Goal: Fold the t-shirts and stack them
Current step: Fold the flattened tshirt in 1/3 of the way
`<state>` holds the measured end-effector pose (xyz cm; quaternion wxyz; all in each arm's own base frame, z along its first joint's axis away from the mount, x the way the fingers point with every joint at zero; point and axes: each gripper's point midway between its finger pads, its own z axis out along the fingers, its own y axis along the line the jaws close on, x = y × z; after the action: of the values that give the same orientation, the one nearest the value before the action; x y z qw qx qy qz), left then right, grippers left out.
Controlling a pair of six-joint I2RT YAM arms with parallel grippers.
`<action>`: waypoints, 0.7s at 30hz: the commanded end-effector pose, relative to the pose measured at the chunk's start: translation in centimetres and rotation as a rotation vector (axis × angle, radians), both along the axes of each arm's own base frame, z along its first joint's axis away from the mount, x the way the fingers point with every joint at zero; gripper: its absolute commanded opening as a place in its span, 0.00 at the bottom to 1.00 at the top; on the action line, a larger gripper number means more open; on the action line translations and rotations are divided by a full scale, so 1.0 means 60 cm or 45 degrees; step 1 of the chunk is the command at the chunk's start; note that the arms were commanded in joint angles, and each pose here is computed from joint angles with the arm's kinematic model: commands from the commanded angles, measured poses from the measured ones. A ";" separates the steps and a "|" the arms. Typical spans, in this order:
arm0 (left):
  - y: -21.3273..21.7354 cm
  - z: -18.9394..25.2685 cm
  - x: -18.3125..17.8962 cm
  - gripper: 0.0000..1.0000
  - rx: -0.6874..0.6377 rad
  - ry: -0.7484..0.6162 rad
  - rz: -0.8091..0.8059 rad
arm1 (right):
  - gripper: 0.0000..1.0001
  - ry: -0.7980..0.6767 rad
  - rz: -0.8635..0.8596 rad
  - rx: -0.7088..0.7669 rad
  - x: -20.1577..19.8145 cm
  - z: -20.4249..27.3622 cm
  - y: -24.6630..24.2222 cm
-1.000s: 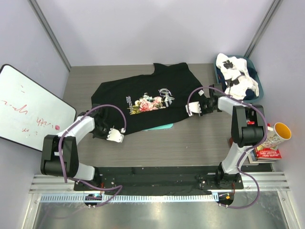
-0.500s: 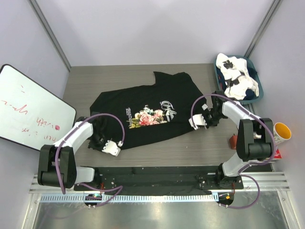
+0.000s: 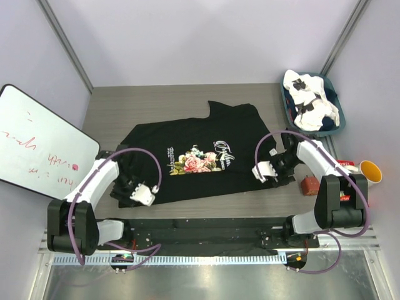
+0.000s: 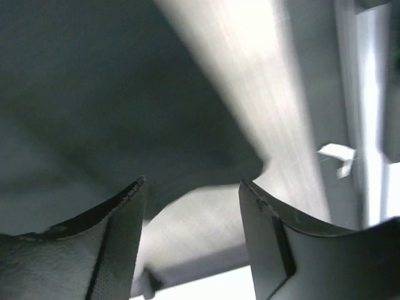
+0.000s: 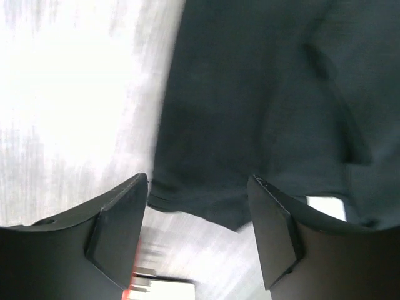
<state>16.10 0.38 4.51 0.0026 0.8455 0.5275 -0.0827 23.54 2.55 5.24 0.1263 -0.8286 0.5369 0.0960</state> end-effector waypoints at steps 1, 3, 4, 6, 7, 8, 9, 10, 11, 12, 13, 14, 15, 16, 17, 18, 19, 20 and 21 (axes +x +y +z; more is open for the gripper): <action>-0.019 0.042 0.107 0.63 -0.071 -0.232 0.156 | 0.70 -0.198 0.093 0.157 0.076 0.056 0.043; -0.028 0.057 0.152 0.63 -0.107 -0.300 0.264 | 0.67 -0.269 0.100 0.184 0.111 0.056 0.059; -0.029 0.045 0.157 0.63 -0.099 -0.259 0.281 | 0.65 -0.293 0.105 0.198 0.122 0.055 0.064; -0.025 0.042 0.172 0.62 -0.080 -0.277 0.333 | 0.65 -0.332 0.134 0.216 0.144 0.051 0.078; -0.025 0.040 0.187 0.62 -0.083 -0.314 0.351 | 0.63 -0.337 0.156 0.227 0.150 0.053 0.087; -0.022 0.032 0.189 0.61 -0.072 -0.312 0.355 | 0.62 -0.314 0.162 0.231 0.152 0.046 0.092; -0.015 0.023 0.186 0.60 -0.042 -0.311 0.346 | 0.61 -0.306 0.187 0.236 0.151 0.045 0.103; -0.015 0.019 0.193 0.59 -0.041 -0.333 0.343 | 0.60 -0.303 0.204 0.241 0.152 0.044 0.110; -0.013 0.013 0.193 0.59 -0.033 -0.335 0.343 | 0.60 -0.295 0.221 0.251 0.150 0.041 0.116; -0.010 0.006 0.190 0.59 -0.022 -0.330 0.343 | 0.59 -0.280 0.255 0.255 0.146 0.034 0.126; -0.012 0.004 0.195 0.59 -0.027 -0.343 0.341 | 0.59 -0.275 0.284 0.261 0.142 0.030 0.132; -0.012 0.002 0.195 0.59 -0.029 -0.340 0.347 | 0.58 -0.272 0.299 0.271 0.141 0.029 0.138; -0.013 0.001 0.198 0.59 -0.031 -0.340 0.357 | 0.57 -0.263 0.309 0.276 0.140 0.026 0.143; -0.013 0.001 0.199 0.59 -0.035 -0.339 0.378 | 0.55 -0.259 0.325 0.284 0.139 0.027 0.153; -0.013 0.001 0.200 0.59 -0.033 -0.337 0.384 | 0.54 -0.253 0.327 0.286 0.138 0.026 0.156; -0.011 0.000 0.203 0.59 -0.025 -0.346 0.390 | 0.53 -0.245 0.330 0.286 0.138 0.023 0.158; -0.009 0.001 0.204 0.58 -0.019 -0.353 0.392 | 0.51 -0.239 0.339 0.285 0.136 0.022 0.160; -0.008 -0.002 0.203 0.58 -0.013 -0.353 0.393 | 0.51 -0.231 0.347 0.282 0.135 0.021 0.161; -0.007 -0.003 0.204 0.58 -0.012 -0.357 0.393 | 0.50 -0.222 0.351 0.280 0.132 0.019 0.161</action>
<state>27.32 -0.37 4.27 0.0842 0.7672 0.6357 0.0143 30.78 10.90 5.39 0.2287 -0.8607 0.4434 0.1011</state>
